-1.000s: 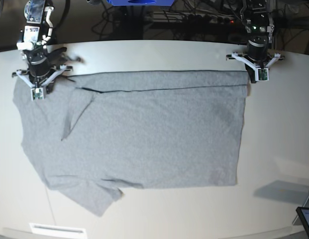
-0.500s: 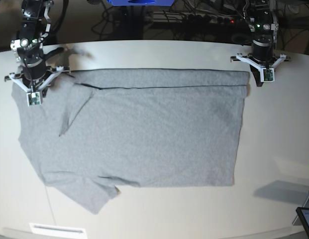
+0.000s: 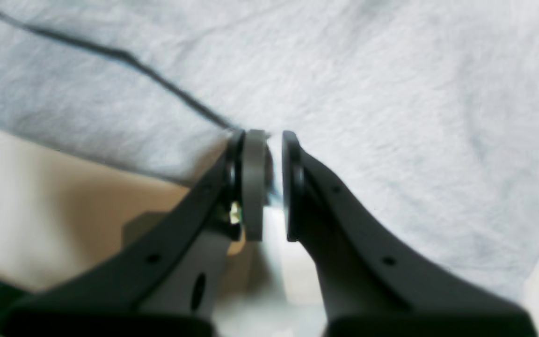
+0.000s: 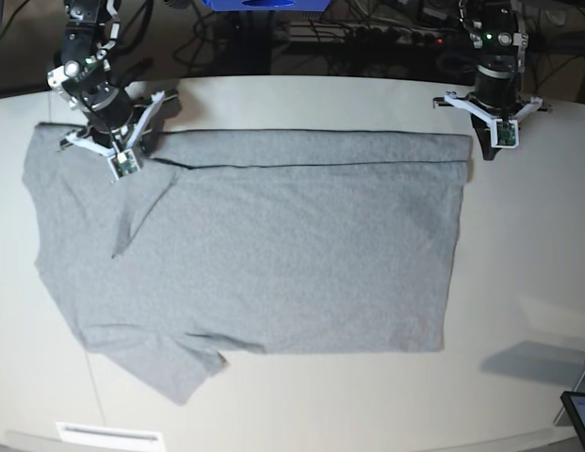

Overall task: Fold the T-shirt properly
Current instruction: 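Move the right gripper onto the folded strip near the sleeve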

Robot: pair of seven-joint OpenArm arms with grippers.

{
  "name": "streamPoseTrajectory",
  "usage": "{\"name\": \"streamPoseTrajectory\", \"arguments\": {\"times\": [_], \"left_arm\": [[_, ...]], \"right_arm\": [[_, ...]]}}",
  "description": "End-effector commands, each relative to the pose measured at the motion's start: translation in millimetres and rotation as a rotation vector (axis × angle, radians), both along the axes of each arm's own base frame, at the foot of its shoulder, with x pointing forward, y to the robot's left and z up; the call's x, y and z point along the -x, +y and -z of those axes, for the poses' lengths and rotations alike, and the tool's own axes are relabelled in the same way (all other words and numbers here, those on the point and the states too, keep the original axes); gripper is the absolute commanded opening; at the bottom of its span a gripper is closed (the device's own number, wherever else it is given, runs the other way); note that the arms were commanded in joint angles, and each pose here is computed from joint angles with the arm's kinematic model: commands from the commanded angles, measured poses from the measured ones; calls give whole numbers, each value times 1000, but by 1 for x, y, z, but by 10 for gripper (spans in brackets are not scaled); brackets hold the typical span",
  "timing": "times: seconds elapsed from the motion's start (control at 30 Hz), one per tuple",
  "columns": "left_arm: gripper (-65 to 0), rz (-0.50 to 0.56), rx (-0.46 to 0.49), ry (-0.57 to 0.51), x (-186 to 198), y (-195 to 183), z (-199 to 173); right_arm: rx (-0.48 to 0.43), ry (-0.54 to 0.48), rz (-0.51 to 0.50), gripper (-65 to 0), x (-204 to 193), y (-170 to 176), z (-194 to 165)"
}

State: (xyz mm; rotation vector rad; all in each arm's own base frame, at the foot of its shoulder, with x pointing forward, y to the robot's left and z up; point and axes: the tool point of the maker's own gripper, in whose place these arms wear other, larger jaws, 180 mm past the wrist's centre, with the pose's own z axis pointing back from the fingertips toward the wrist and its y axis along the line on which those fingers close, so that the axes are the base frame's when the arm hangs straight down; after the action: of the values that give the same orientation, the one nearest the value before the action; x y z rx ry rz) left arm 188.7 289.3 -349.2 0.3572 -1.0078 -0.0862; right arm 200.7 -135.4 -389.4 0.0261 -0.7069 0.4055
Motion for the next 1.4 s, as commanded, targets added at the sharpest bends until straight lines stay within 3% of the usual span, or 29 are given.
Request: {"name": "streamPoseTrajectory", "arguments": {"times": [0.0,0.1,0.2,0.7,1.37], "left_arm": [[-650,5,-22,-30,-3,3,-9],[-650,5,-22,-31,-3,3,-10],[-650,4,-21,-30,-3,4,-9],[-650,4,-21,-27,-2,4,-8],[-650,5,-27,-19,0,4,-7]], "right_arm": [[-15,-35,-12,-515,-3,4,-9],[-18,-31,-20,-414,-2,6,-8],[-18,-31,-21,-369,-2,6,-8],[-12,-86,-23,-370,-24,4,-19],[-1,-60,30,-366,-28,-15,-7]]}}
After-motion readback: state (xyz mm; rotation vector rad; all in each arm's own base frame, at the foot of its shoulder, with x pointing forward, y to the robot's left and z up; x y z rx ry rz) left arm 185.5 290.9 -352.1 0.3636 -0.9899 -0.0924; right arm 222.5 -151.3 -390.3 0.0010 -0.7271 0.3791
